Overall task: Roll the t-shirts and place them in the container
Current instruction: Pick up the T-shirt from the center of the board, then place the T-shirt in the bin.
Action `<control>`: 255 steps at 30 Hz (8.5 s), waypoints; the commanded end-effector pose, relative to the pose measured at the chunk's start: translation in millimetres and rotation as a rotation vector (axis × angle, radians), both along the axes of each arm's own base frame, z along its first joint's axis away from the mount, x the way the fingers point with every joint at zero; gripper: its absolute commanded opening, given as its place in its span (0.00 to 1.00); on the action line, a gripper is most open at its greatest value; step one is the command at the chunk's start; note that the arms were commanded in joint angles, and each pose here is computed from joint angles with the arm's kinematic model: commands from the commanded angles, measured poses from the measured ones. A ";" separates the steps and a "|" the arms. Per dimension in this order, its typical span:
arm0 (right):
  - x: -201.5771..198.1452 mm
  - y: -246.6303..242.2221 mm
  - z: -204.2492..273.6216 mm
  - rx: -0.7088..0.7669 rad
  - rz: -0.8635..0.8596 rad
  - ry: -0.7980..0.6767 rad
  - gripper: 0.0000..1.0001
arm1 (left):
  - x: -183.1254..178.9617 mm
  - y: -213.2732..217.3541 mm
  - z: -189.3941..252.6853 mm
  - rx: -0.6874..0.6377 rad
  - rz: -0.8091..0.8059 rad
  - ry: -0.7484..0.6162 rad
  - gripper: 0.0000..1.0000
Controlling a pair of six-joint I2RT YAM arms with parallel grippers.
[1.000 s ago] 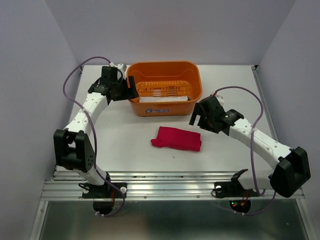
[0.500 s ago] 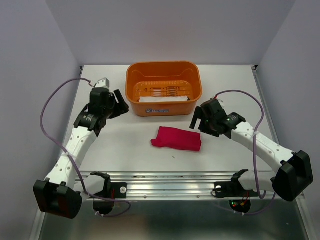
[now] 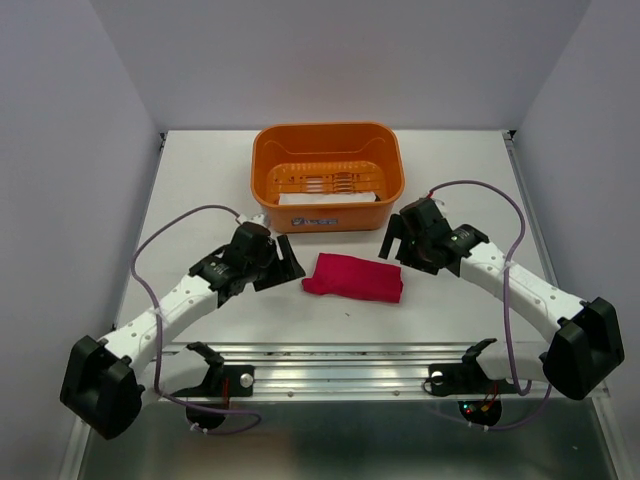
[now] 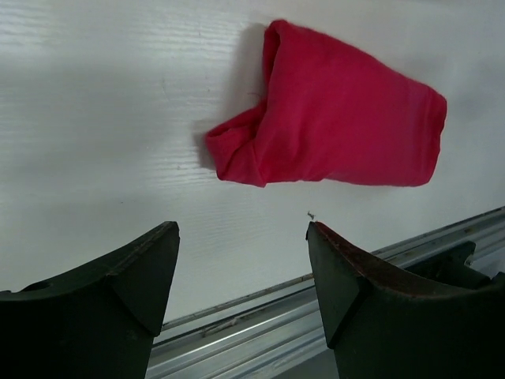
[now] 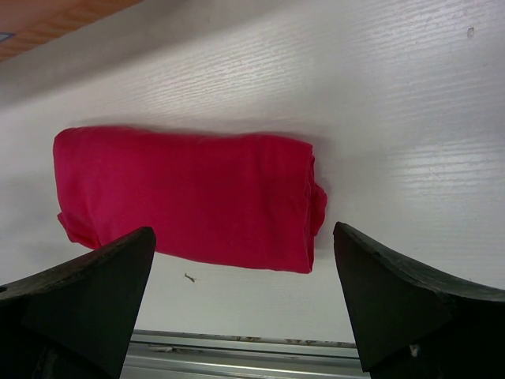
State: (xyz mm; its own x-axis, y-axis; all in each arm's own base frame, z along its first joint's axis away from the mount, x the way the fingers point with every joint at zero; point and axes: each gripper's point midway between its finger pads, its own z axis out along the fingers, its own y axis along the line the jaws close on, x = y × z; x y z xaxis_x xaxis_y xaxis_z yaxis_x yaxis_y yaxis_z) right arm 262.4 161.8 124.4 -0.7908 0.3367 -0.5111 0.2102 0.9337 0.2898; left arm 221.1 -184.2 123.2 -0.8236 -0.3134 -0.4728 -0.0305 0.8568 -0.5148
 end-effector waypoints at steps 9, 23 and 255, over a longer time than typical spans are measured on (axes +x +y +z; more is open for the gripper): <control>6.4 0.8 16.4 0.034 -0.025 -0.050 1.00 | 3.9 -51.2 -53.3 -0.144 -0.052 0.156 0.82; -8.2 -6.7 1.2 0.050 -0.064 -0.023 1.00 | 17.2 -60.9 -78.6 -0.126 -0.078 0.125 0.81; 317.1 71.5 10.5 0.060 0.115 -0.263 0.68 | 326.9 -6.5 -0.7 0.314 -0.138 -0.138 0.61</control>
State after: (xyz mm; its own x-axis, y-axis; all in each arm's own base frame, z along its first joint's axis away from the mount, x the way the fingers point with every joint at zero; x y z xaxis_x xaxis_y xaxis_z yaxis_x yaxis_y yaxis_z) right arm 572.1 238.7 78.7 -0.7423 0.2451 -0.6237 0.0360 0.9439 0.3281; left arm 546.6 -190.8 70.2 -0.8138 -0.0306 -0.5803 0.1132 0.9711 -0.2100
